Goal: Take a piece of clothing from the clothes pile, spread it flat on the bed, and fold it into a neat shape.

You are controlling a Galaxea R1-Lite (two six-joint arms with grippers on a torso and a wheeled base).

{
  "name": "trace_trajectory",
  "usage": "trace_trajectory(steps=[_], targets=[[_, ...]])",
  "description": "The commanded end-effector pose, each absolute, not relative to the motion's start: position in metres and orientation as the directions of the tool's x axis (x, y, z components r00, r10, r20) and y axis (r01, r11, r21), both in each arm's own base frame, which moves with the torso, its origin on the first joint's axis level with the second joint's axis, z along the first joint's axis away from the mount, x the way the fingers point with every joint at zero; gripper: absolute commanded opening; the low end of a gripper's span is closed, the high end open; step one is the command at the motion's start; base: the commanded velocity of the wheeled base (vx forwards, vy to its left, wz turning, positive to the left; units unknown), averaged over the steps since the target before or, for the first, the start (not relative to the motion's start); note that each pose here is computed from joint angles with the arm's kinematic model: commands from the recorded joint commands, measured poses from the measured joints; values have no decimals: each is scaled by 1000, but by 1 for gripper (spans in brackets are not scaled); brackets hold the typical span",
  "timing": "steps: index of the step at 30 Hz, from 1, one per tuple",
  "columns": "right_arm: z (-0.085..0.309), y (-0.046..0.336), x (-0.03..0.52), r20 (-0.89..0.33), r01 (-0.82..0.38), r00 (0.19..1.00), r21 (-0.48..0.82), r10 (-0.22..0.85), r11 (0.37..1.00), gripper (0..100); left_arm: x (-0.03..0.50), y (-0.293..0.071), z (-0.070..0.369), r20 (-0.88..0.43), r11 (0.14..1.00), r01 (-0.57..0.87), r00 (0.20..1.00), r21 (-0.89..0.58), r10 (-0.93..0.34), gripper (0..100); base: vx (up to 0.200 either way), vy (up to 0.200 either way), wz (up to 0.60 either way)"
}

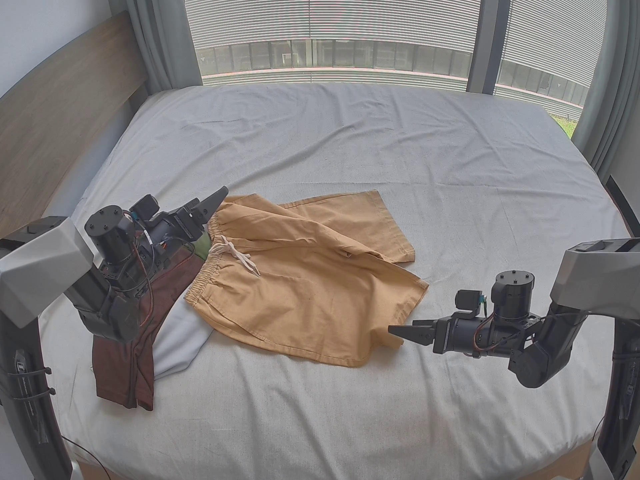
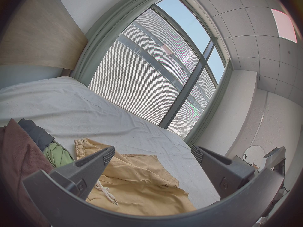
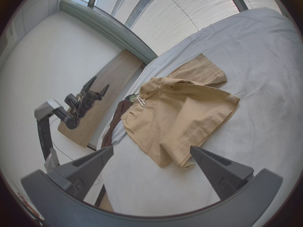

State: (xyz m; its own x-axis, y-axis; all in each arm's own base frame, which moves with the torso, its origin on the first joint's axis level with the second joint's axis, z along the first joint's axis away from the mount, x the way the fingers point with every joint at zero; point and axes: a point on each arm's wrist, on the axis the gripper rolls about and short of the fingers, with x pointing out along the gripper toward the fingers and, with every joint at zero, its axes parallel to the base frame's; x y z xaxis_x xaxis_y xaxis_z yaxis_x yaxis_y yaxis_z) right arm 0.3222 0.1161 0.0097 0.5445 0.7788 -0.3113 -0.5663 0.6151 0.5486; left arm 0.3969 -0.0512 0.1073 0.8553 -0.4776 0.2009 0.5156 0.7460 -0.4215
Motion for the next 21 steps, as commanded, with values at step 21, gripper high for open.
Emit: trace_trajectory(steps=[21], targets=[[-73, 123, 342, -340, -635, 534, 443, 774, 633, 100, 398, -51, 102, 188, 747, 509, 858, -428, -477, 100, 0, 0, 0]])
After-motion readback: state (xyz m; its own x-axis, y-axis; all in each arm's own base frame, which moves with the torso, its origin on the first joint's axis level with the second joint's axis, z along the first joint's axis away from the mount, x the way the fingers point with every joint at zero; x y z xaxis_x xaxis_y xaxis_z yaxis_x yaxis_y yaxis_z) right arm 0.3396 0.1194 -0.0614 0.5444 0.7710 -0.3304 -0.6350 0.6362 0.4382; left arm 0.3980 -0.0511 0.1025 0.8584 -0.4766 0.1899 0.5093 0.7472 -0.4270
